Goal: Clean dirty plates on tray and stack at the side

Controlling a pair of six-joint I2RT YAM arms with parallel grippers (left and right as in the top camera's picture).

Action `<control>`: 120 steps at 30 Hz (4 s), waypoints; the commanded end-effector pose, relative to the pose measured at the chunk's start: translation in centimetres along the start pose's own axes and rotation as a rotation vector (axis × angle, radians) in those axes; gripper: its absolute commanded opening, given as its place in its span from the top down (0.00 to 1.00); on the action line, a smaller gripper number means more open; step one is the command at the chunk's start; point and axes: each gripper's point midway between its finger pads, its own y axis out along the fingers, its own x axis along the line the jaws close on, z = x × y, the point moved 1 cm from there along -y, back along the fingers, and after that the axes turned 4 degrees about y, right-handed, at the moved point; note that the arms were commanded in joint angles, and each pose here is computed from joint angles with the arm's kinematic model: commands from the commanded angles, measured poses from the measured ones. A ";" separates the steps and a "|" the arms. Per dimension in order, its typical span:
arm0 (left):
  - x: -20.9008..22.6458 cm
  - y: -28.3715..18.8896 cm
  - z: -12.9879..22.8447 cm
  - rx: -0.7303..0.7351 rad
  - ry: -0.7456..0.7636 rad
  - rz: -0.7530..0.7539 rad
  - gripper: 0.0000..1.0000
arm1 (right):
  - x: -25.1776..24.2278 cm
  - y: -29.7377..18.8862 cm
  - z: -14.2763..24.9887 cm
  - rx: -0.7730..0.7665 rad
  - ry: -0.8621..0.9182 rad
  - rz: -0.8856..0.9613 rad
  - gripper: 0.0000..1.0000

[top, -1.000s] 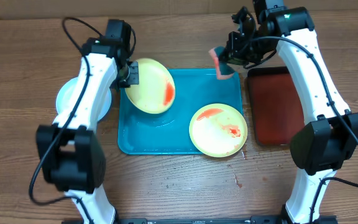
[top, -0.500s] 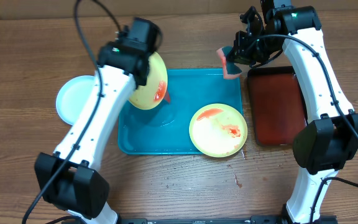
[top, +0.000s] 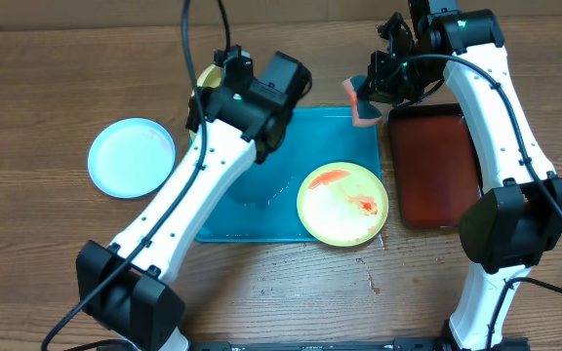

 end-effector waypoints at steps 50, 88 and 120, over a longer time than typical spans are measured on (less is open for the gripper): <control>-3.4 4.4 2.4 0.292 -0.247 0.740 0.96 | 0.7 -1.4 0.3 -0.022 -0.022 -0.005 0.96; 5.8 24.0 21.1 0.594 -0.883 0.472 0.73 | 0.7 -1.4 0.5 -0.012 -0.017 -0.001 0.96; -17.1 -0.7 7.1 0.320 -0.106 1.309 0.47 | 0.6 -1.4 0.6 -0.007 -0.015 0.000 0.96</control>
